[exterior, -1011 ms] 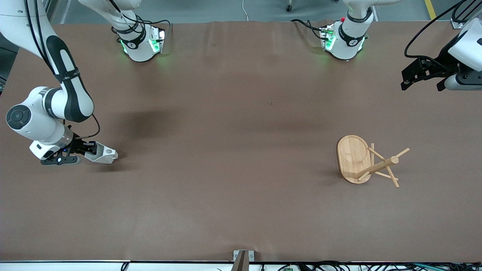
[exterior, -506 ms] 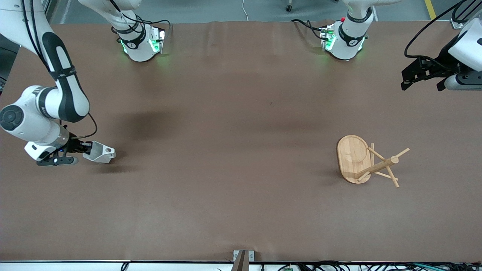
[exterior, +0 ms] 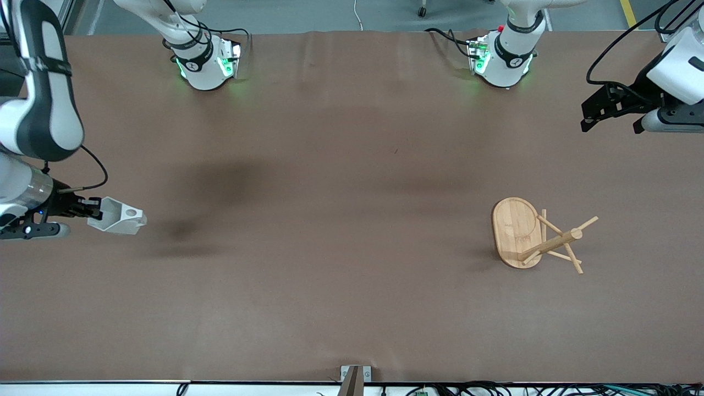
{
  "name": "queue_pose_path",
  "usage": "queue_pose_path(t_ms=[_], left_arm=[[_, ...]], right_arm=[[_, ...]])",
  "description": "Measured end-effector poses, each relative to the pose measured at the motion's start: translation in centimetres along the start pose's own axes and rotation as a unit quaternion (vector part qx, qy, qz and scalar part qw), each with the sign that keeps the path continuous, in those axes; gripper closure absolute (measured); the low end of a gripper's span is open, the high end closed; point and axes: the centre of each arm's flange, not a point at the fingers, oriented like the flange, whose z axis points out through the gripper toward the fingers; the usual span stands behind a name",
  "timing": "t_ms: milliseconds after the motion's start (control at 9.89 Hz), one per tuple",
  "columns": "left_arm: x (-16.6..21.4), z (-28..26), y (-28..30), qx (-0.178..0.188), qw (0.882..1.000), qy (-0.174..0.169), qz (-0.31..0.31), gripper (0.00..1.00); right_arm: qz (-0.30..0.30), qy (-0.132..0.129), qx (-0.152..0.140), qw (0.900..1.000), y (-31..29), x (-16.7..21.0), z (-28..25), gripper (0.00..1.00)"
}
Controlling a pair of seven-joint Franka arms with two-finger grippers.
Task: Hang cup on rack
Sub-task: 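Lift the cup with the right gripper while the left gripper approaches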
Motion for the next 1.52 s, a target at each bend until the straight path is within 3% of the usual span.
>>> queue_pose_path(t_ms=[303, 506, 708, 910, 1112, 1213, 1517], left_arm=[[-0.1, 0.0, 0.9, 0.000, 1.000, 0.000, 0.009, 0.00], [-0.2, 0.4, 3.3, 0.000, 0.999, -0.005, 0.034, 0.00], [-0.5, 2.1, 9.0, 0.000, 0.996, -0.020, 0.087, 0.00], [-1.6, 3.7, 15.9, -0.003, 0.988, -0.031, 0.150, 0.00], [-2.8, 3.9, 20.9, -0.011, 0.979, -0.014, 0.202, 0.00], [-3.4, 4.0, 23.2, -0.018, 0.972, -0.001, 0.235, 0.00], [-4.9, 5.4, 29.4, -0.040, 0.946, 0.021, 0.321, 0.00]], right_arm=[[0.011, 0.018, 0.106, 0.994, -8.1, 1.0, -2.5, 0.95], [0.015, 0.027, 0.185, 0.982, -13.8, 0.9, -3.7, 0.95], [0.016, 0.024, 0.274, 0.961, -19.8, 0.5, -4.7, 0.95], [0.028, 0.016, 0.362, 0.932, -25.3, 0.0, -5.4, 0.95], [0.039, 0.001, 0.438, 0.898, -29.3, -0.6, -5.8, 0.95], [0.044, -0.006, 0.465, 0.884, -31.0, -0.8, -5.6, 0.95], [0.049, -0.046, 0.500, 0.864, -35.1, -1.5, -3.0, 0.95]])
